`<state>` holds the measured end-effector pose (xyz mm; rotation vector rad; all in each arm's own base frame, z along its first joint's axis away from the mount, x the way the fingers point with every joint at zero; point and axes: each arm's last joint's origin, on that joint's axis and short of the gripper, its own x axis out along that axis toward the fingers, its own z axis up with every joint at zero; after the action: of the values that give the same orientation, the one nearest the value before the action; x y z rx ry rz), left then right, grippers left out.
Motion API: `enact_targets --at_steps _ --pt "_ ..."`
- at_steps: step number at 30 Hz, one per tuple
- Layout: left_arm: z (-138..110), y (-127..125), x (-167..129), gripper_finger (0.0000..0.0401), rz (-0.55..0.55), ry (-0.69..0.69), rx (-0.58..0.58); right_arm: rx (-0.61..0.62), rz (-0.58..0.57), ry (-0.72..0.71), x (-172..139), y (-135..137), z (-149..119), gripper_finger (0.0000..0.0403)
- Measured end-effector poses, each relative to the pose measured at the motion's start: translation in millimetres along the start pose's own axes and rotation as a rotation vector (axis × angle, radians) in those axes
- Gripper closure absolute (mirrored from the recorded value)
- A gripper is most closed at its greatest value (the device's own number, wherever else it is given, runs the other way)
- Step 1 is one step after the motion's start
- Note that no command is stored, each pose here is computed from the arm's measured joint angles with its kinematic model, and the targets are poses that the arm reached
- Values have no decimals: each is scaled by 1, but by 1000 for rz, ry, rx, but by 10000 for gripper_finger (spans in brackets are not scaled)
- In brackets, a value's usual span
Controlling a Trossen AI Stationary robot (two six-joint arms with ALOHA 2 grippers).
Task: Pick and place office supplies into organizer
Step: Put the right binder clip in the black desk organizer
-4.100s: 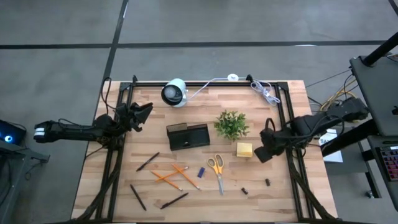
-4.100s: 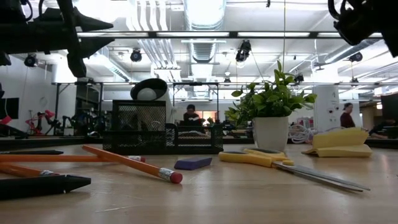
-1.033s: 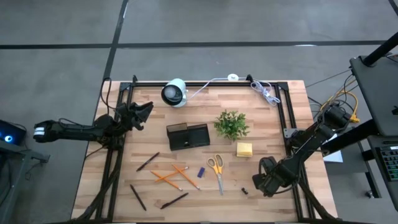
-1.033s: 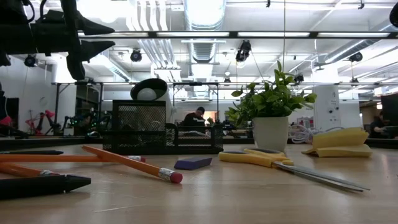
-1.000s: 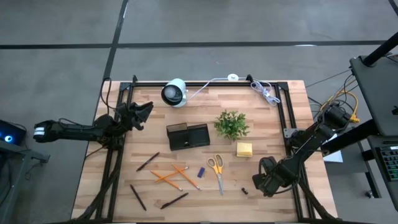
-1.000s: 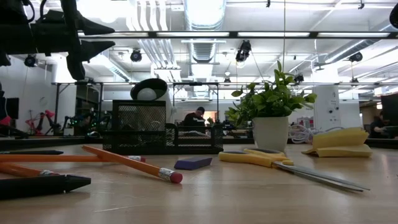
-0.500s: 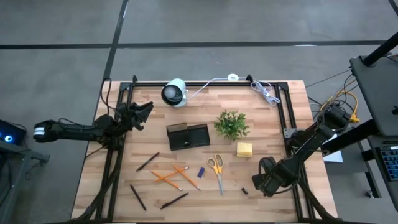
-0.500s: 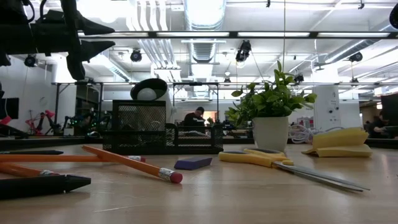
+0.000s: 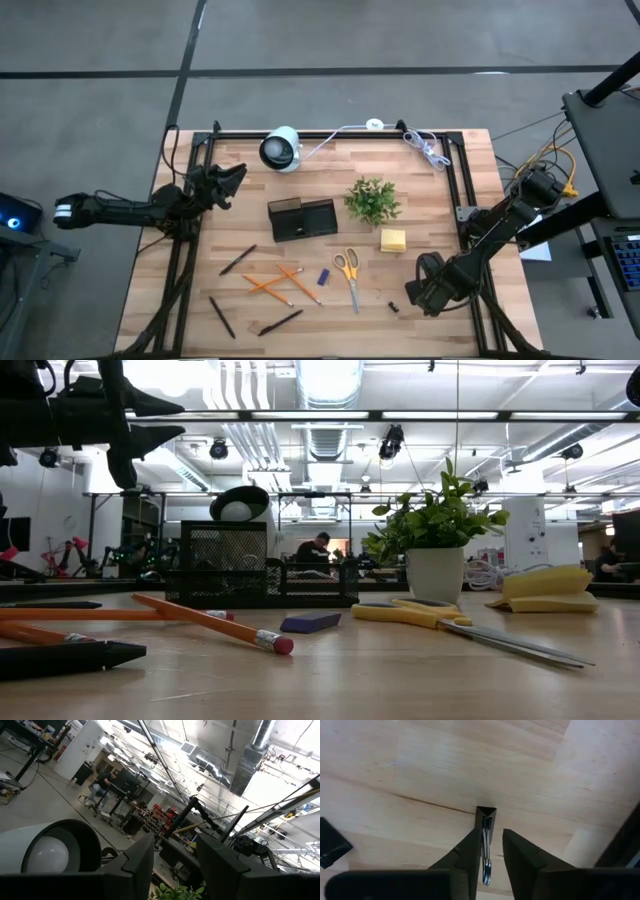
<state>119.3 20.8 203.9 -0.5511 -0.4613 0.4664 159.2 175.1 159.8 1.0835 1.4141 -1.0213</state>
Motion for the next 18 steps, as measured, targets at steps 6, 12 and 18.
enact_targets --at_steps 6,12,18 --pt "0 0 0 268 0 0 0 -8 2 1 0 0 0 366" --pt "0 0 0 268 0 0 0 -19 5 3 0 0 0 392" --pt "0 0 0 268 0 0 0 -25 11 7 0 1 -1 394"
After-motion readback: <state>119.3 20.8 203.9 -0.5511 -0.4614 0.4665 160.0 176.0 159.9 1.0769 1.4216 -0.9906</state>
